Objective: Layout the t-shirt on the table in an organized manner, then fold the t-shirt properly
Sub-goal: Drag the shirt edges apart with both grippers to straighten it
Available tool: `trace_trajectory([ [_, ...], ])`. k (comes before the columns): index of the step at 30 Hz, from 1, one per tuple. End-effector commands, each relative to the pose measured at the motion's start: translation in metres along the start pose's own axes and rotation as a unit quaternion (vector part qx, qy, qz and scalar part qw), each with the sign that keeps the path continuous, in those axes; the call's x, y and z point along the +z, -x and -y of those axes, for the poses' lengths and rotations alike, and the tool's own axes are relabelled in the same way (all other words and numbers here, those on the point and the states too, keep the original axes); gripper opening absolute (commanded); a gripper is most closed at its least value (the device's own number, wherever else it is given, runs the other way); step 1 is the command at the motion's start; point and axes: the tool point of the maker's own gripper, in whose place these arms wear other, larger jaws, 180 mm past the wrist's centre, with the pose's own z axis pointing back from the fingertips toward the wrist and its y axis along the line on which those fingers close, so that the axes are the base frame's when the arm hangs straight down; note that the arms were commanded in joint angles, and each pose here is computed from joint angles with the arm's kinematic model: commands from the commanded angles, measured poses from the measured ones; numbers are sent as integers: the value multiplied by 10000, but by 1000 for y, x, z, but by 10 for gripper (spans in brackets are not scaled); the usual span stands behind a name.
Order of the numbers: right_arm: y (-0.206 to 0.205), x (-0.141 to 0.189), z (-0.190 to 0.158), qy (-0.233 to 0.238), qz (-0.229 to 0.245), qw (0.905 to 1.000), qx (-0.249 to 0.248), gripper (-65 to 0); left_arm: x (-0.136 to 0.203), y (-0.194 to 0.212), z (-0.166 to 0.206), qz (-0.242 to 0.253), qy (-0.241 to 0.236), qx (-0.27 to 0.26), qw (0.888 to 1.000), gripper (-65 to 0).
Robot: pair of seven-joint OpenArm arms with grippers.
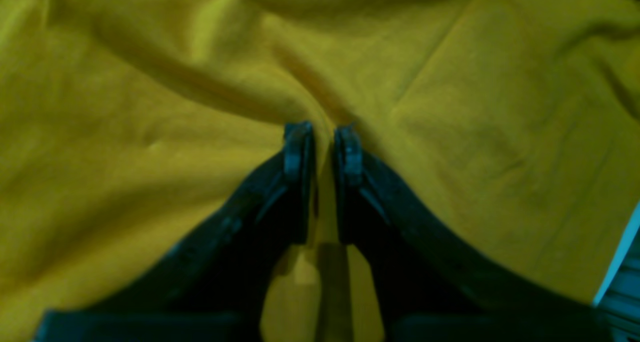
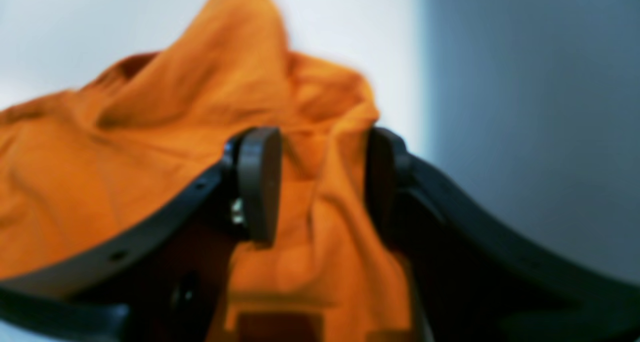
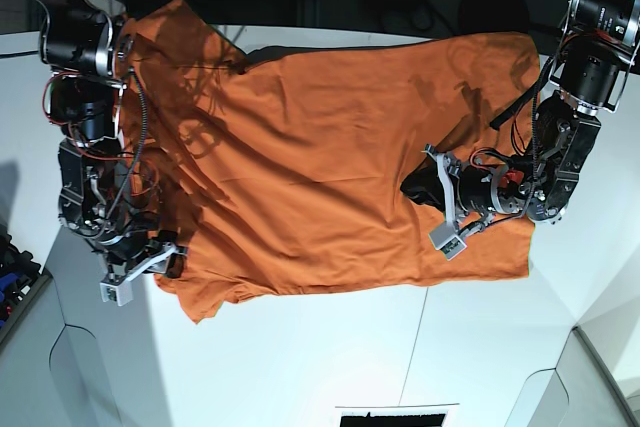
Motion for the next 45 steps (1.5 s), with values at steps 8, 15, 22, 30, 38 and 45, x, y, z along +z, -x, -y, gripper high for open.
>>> trace_trajectory([
  [8, -33, 7, 5, -73, 364, 9992, 157, -626, 8, -3, -14, -107, -257, -257, 9993, -535],
  [15, -74, 33, 31, 13, 869, 9943, 610, -650, 8, -3, -14, -119, -267, -269, 9992, -535],
  [22, -119, 59, 42, 200, 1356, 9853, 1020, -540, 8, -4, -14, -80, -264, -269, 9993, -535],
  [30, -101, 55, 35, -88, 915, 9945, 506, -203, 8, -4, -14, -89, -274, -272, 9992, -535],
  [38, -55, 59, 51, -75, 516, 9986, 27, -203, 11, -2, -22, -124, -441, -413, 9981, -535],
  [45, 19, 62, 64, 51, 175, 9996, -200, -203, 22, -14, -28, 262, -405, -266, 9985, -535],
])
